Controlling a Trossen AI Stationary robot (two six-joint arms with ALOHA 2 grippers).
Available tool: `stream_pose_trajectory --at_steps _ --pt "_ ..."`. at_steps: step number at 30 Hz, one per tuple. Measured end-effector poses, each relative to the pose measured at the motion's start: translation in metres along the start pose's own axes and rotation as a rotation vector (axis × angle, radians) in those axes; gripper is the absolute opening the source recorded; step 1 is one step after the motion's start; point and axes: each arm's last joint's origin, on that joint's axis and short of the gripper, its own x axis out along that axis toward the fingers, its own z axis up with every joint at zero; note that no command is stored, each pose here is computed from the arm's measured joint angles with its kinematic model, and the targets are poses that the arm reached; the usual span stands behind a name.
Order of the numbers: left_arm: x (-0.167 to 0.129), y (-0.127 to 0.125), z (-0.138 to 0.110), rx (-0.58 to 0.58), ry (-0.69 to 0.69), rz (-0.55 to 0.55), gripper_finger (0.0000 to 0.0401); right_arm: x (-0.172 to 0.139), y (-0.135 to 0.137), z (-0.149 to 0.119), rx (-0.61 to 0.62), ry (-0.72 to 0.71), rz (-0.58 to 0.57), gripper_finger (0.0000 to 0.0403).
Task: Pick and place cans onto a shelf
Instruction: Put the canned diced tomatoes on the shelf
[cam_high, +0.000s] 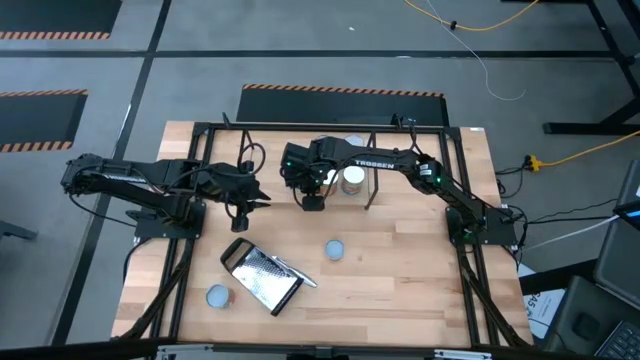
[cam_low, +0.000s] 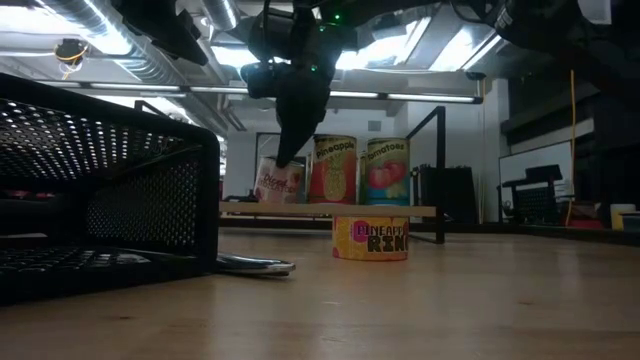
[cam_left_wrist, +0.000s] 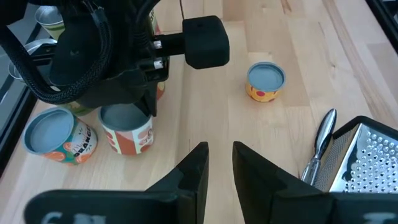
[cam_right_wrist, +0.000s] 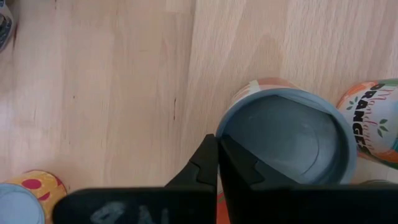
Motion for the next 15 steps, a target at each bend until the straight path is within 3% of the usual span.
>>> stream_pose_trajectory --at_steps 10,15 --pt "0.0 0.0 0.0 0.0 0.0 0.0 0.0066 -0.0005 -0.0002 0.0008 0.0 -0.006 -0.003 0.001" --pt "0.0 0.0 0.0 0.0 0.0 0.0 0.0066 0.0003 -0.0003 0.001 -0.001 -0.006 -0.003 0.0035"
